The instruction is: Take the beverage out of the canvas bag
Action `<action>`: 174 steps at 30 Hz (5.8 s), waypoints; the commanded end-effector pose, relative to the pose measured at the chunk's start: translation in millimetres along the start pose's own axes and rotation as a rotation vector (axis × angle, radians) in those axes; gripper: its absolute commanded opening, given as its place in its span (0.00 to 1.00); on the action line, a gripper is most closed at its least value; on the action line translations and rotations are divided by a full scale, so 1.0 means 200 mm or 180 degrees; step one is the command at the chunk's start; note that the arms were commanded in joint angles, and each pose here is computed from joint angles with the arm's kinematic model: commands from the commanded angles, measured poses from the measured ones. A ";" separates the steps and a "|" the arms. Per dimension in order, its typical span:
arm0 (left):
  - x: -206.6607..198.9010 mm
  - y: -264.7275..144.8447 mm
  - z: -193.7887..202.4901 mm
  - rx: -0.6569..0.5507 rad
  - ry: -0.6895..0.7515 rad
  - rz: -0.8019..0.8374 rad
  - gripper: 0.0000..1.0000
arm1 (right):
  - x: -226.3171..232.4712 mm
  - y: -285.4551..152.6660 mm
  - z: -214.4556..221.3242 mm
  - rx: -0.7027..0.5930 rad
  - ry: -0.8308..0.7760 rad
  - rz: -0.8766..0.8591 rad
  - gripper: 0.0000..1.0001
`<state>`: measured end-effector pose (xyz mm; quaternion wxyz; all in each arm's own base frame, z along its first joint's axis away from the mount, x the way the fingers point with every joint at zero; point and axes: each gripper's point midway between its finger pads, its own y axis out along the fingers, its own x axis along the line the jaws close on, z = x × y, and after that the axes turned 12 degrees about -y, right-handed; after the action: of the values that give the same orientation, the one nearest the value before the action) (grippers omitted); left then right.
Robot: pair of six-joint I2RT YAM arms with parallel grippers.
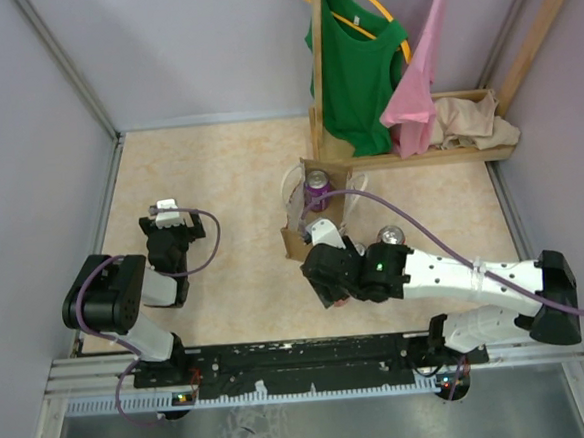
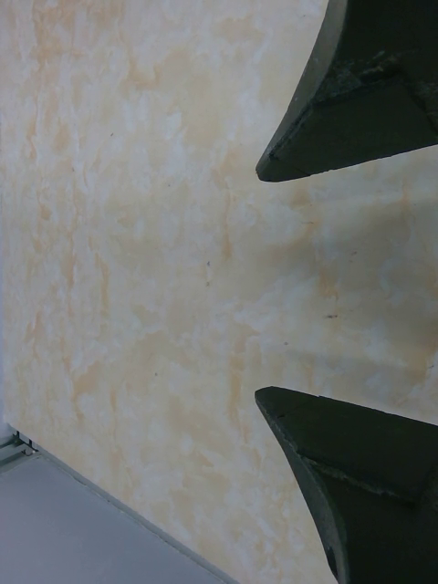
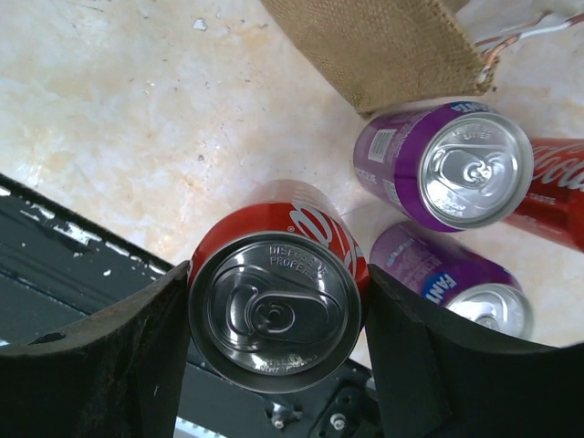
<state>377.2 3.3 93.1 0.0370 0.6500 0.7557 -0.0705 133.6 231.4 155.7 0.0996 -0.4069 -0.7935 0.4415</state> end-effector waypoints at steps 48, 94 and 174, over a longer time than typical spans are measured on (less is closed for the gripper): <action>0.00 0.00 -0.02 -0.0074 -0.0053 -0.0008 1.00 | -0.49 -0.10 -0.93 -0.1402 0.0486 0.0312 0.77; 0.00 0.00 -0.02 -0.0075 -0.0051 -0.0011 1.00 | -0.95 1.13 -0.78 -0.0312 0.1028 0.0625 0.08; 0.00 0.00 -0.02 -0.0074 -0.0050 -0.0005 1.00 | 0.03 0.49 -0.29 -0.0300 0.0350 -0.0246 0.21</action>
<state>377.2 3.3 93.1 0.0370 0.6500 0.7557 -0.0705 203.3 279.5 100.1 0.1297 -0.3982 -0.8012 0.4275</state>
